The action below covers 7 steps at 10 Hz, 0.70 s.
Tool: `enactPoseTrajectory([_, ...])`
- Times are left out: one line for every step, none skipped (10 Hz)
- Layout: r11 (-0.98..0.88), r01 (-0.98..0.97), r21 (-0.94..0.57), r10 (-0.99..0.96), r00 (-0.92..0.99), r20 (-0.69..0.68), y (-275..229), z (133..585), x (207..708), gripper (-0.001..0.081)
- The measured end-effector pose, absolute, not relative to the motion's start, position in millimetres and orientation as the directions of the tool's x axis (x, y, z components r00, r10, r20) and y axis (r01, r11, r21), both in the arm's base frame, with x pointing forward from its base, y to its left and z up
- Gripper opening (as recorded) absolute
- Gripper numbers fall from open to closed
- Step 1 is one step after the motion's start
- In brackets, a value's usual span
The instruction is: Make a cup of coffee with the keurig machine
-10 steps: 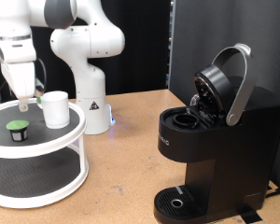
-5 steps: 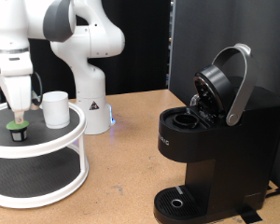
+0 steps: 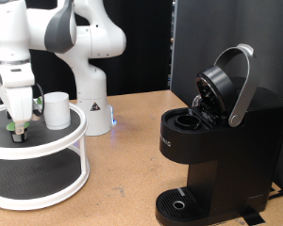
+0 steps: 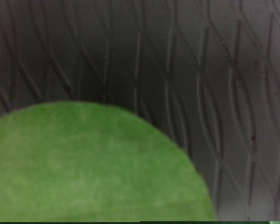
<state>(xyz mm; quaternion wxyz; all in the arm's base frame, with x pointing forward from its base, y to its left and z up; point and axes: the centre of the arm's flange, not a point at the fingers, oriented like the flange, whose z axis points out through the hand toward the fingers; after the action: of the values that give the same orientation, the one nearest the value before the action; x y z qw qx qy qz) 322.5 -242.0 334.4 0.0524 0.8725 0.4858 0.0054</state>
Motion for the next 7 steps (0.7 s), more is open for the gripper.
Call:
enactPoseTrajectory([-0.517,0.851,0.094,0.852,0.522,-0.042,-241.2,331.0,321.4,0.0805])
enactPoseTrajectory([-0.515,0.853,0.09,0.853,0.52,-0.041,-240.5,329.0,320.2,0.0805])
enactPoseTrajectory([-0.513,0.854,0.087,0.855,0.518,-0.04,-240.1,327.7,319.3,0.0805])
enactPoseTrajectory([-0.513,0.854,0.087,0.855,0.518,-0.039,-240.0,327.0,318.7,0.0805])
enactPoseTrajectory([-0.513,0.854,0.088,0.855,0.518,-0.039,-239.8,326.7,318.6,0.0805])
enactPoseTrajectory([-0.513,0.854,0.088,0.855,0.518,-0.039,-239.8,326.7,318.6,0.0805])
enactPoseTrajectory([-0.514,0.853,0.088,0.854,0.518,-0.038,-239.8,326.7,318.6,0.069])
